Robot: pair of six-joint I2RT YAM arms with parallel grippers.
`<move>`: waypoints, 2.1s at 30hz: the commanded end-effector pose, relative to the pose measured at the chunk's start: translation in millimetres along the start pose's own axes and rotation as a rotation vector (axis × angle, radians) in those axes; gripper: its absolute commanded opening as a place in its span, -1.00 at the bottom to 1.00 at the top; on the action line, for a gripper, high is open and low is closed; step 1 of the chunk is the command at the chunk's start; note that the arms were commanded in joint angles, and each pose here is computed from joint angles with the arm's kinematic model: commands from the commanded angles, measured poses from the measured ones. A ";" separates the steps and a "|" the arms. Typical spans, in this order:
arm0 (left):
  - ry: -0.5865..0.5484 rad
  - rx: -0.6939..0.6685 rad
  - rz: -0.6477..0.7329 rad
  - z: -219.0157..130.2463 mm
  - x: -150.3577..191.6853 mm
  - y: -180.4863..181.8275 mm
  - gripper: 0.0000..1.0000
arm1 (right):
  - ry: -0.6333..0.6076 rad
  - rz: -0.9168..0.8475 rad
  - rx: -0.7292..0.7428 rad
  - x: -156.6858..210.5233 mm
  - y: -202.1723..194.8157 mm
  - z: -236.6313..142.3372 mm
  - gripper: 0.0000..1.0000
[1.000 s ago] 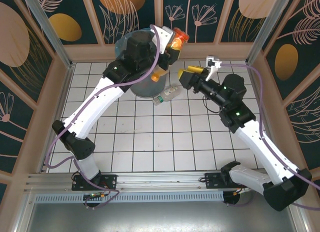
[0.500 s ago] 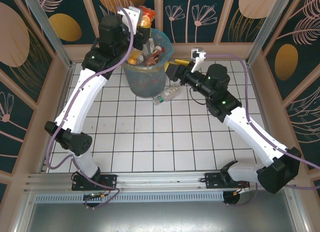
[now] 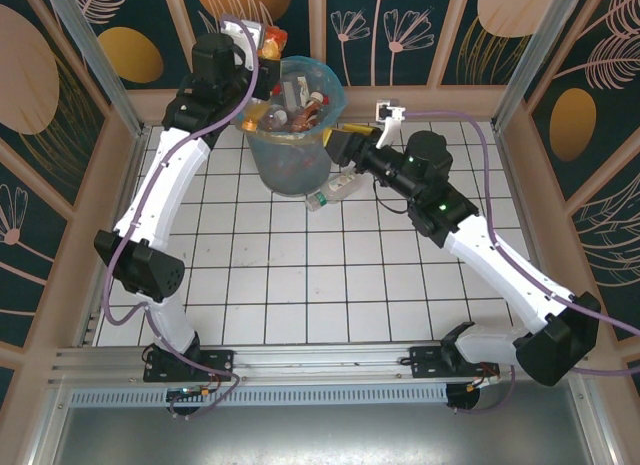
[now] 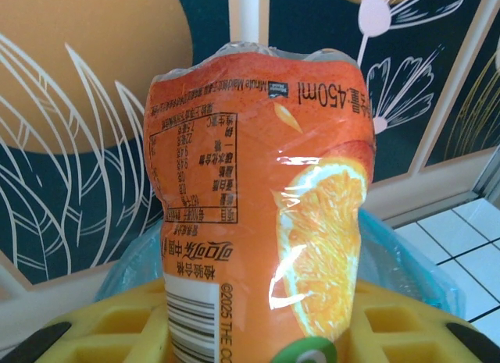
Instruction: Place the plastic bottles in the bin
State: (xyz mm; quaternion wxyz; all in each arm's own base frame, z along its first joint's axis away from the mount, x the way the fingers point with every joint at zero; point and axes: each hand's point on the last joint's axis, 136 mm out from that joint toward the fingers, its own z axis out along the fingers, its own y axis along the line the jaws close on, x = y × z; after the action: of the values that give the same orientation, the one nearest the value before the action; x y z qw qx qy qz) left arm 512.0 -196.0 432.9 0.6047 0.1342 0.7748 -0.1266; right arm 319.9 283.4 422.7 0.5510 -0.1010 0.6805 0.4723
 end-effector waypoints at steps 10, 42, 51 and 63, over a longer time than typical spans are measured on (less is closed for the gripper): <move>0.030 -0.022 -0.025 20.4 17.9 24.0 -0.19 | 0.153 -0.009 0.019 21.9 17.8 59.5 0.34; -0.044 0.007 -0.052 19.1 -15.5 26.6 -0.19 | 0.183 -0.087 0.079 45.9 16.4 65.4 0.37; -0.104 0.005 -0.050 24.4 -30.1 27.3 -0.17 | 0.204 -0.070 0.068 55.2 16.9 70.3 0.37; -0.021 -0.051 -0.057 64.2 13.2 40.6 0.37 | 0.226 -0.036 0.101 79.7 7.4 60.0 0.43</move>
State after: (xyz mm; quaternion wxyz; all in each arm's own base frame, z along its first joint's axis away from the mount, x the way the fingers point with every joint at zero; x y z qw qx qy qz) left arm 581.4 -185.9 391.1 0.5972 0.1063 0.7847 -0.1274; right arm 326.3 367.6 347.8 0.4633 -0.1524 0.7744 0.4030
